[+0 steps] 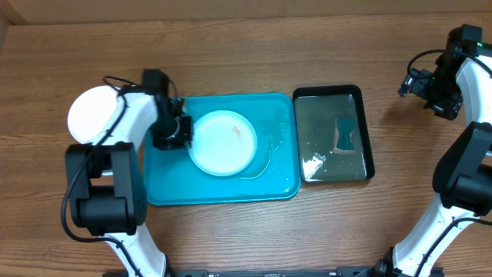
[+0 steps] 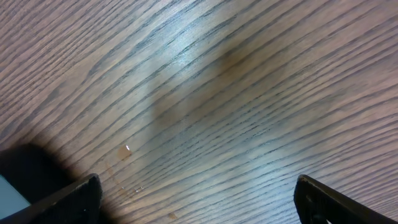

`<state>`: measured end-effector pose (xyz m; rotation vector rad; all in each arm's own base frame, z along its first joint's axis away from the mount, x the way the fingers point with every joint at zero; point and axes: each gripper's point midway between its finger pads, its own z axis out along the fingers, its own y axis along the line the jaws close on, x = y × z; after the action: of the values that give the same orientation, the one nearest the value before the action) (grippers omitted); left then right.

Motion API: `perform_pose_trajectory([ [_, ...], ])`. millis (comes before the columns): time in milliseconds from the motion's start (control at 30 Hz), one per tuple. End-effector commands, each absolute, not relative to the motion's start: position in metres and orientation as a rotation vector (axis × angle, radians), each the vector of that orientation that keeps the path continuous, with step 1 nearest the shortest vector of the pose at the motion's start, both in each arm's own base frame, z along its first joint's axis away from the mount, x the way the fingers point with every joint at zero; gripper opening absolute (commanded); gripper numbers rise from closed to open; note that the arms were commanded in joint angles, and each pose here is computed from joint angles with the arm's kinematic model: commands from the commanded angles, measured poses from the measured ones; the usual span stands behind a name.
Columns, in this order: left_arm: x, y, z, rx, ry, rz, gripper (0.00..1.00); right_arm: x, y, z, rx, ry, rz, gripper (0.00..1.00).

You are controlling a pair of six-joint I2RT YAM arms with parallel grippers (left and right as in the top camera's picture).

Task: Clean dirty plates on tray and stack at the side
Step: 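Slide the light-blue plate rightward onto the tray center with the left gripper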

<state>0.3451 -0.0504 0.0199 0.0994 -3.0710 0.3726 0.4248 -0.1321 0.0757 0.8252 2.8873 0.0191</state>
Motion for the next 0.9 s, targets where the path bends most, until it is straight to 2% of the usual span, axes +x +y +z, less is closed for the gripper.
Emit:
perform_pose_trajectory([
  [0,0.339,-0.07,0.017,0.113,-3.039,0.374,0.04,0.431,-0.134,0.094,0.817,2.835,0.023,1.0],
  [167,0.341,-0.081,0.017,0.198,-3.039,0.365,0.04,0.431,-0.134,0.094,0.817,2.836,0.024,1.0],
  [367,0.341,-0.063,0.014,0.37,-3.04,0.203,0.04,0.431,-0.134,0.094,0.817,2.836,0.024,1.0],
  [700,0.334,-0.072,0.015,0.338,-3.016,0.238,0.04,0.431,-0.134,0.094,0.817,2.835,0.023,1.0],
  [867,0.332,-0.072,0.014,0.338,-3.01,0.23,0.1,0.431,-0.134,0.094,0.817,2.836,0.024,1.0],
])
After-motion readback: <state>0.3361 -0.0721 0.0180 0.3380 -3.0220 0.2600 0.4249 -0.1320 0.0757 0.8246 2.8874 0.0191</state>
